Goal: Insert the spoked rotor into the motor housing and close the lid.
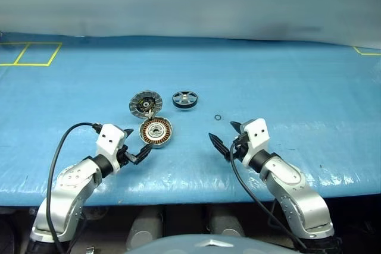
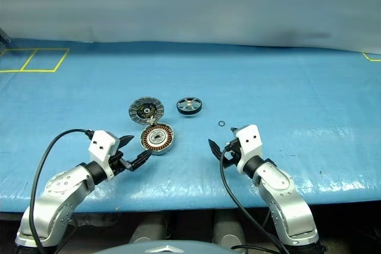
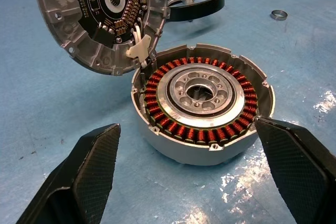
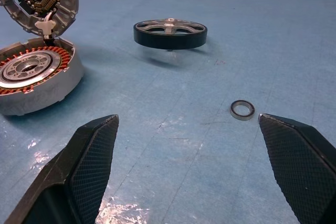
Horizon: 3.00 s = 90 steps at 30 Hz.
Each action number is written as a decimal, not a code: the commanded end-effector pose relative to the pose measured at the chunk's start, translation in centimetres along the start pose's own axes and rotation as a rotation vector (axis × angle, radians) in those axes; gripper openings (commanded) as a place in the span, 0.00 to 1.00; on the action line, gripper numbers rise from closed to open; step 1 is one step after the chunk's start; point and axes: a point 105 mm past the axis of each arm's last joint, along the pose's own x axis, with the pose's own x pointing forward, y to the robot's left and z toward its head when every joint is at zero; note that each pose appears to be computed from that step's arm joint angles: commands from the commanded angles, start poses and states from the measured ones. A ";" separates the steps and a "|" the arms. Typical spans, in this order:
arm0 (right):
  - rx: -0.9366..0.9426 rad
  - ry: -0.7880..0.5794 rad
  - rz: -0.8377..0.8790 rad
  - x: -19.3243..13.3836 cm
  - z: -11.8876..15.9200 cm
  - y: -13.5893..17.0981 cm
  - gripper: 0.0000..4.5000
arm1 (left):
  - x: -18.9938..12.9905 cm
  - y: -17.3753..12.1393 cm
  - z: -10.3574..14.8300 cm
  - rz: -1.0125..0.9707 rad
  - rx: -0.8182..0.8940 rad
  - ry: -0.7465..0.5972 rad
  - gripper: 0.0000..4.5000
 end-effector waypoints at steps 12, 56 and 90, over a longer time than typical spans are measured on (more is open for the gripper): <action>-0.028 -0.047 0.018 -0.1 1.4 0.4 1.00 | -0.5 -0.3 0.5 -0.025 0.022 -0.012 0.99; -1.125 0.271 1.031 5.2 5.6 8.7 1.00 | -1.1 -1.3 0.0 -0.010 0.036 -0.045 0.99; -1.523 0.220 1.155 12.7 6.1 13.1 1.00 | -2.7 -2.5 -1.1 0.049 0.021 -0.053 0.99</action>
